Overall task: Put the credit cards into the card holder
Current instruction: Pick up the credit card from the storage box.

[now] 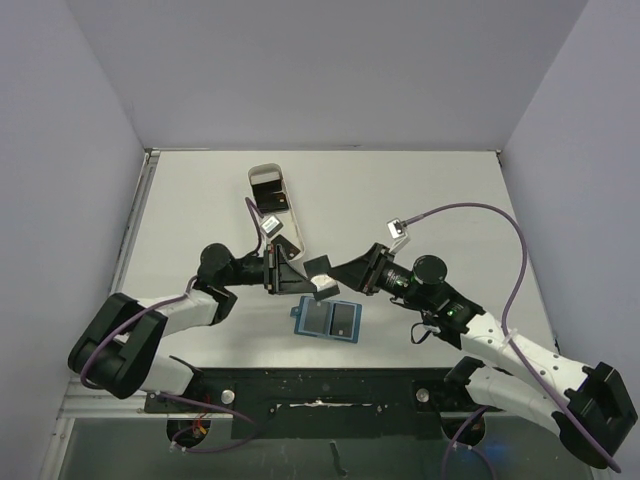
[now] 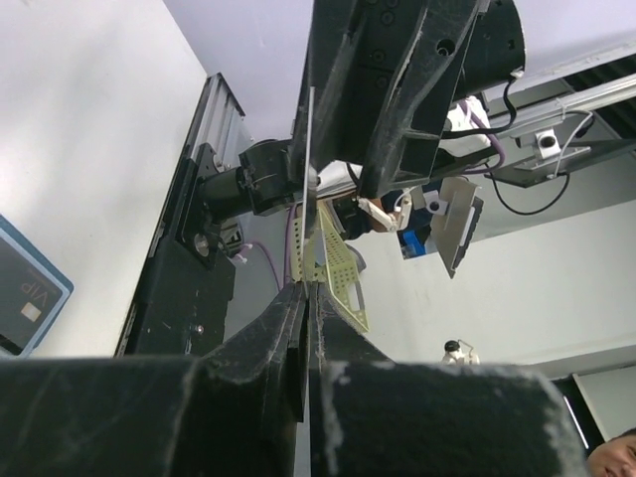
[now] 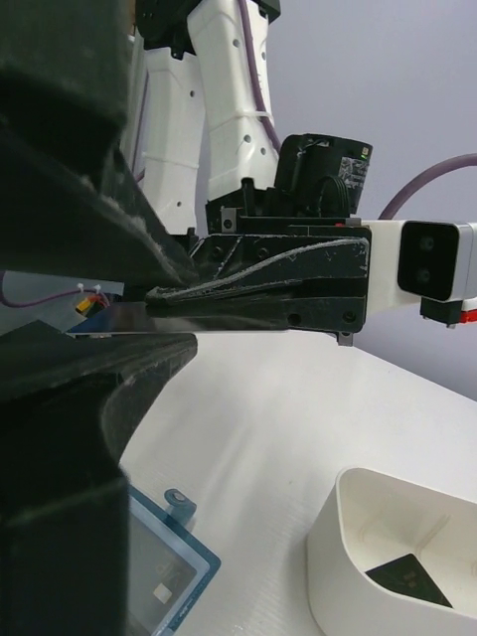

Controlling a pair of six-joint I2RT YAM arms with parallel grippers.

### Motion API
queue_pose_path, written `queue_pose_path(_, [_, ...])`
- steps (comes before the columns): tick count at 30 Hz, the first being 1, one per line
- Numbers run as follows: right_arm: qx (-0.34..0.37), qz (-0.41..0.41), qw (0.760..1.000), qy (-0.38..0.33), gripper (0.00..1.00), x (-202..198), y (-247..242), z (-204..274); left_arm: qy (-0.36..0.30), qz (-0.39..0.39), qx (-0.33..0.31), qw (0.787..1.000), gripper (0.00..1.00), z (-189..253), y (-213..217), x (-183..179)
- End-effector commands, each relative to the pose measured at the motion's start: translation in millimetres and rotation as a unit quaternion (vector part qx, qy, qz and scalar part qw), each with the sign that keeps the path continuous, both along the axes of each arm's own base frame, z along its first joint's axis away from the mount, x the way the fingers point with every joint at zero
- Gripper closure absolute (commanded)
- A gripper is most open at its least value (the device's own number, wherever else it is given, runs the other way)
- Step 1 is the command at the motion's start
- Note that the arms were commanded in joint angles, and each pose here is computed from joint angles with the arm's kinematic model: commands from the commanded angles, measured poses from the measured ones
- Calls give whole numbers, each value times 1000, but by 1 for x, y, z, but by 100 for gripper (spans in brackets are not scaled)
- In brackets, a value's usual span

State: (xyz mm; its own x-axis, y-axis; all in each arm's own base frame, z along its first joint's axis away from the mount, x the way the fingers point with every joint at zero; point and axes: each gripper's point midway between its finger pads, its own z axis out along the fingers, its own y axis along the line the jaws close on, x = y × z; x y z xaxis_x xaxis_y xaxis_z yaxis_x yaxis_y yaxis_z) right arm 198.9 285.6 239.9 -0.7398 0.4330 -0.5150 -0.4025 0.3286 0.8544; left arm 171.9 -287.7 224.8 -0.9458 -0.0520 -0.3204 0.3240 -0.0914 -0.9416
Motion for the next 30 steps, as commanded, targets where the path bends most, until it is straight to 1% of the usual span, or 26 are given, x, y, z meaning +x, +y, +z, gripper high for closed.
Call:
queue_pose_path(1, [8, 32, 999, -23, 76, -8, 6, 13, -38, 4, 9, 999, 100, 1, 0, -1])
queue_pose_path(6, [6, 36, 999, -19, 99, -10, 7, 9, -39, 4, 18, 999, 100, 0, 0, 0])
queue_pose_path(7, [6, 36, 999, -19, 100, -10, 7, 8, -40, 5, 19, 999, 100, 0, 0, 0])
queue_pose_path(8, [5, 35, 999, -19, 100, -10, 6, 7, -42, 7, 20, 999, 100, 1, 1, 1])
queue_pose_path(9, [3, 34, 999, -18, 100, -10, 6, 5, -42, 8, 24, 999, 95, 0, 1, 1])
queue_pose_path(11, [-3, 26, 1000, -15, 100, -9, 4, 2, -48, 19, 34, 998, 80, -2, 1, 5])
queue_pose_path(12, [-9, 19, 1000, -12, 100, -7, 2, 0, -43, 25, 46, 998, 75, -7, 2, 7])
queue_pose_path(14, [-22, 6, 1000, -2, 100, -5, -2, -7, -50, 43, 74, 995, 70, -16, 3, 12])
queue_pose_path(16, [-40, -9, 999, 7, 100, -2, -6, -15, -55, 68, 120, 989, 68, -30, 6, 20])
queue_pose_path(19, [-71, -28, 997, 22, 100, 1, -13, -29, -68, 106, 188, 974, 66, -48, 15, 32])
queue_pose_path(23, [-112, -48, 992, 43, 100, 3, -22, -51, -71, 156, 296, 940, 67, -80, 34, 45])
queue_pose_path(25, [-134, -56, 988, 51, 100, 4, -26, -64, -70, 173, 325, 927, 68, -91, 39, 47])
queue_pose_path(30, [-172, -64, 980, 77, 100, 7, -31, -94, -53, 196, 369, 907, 71, -122, 39, 45])
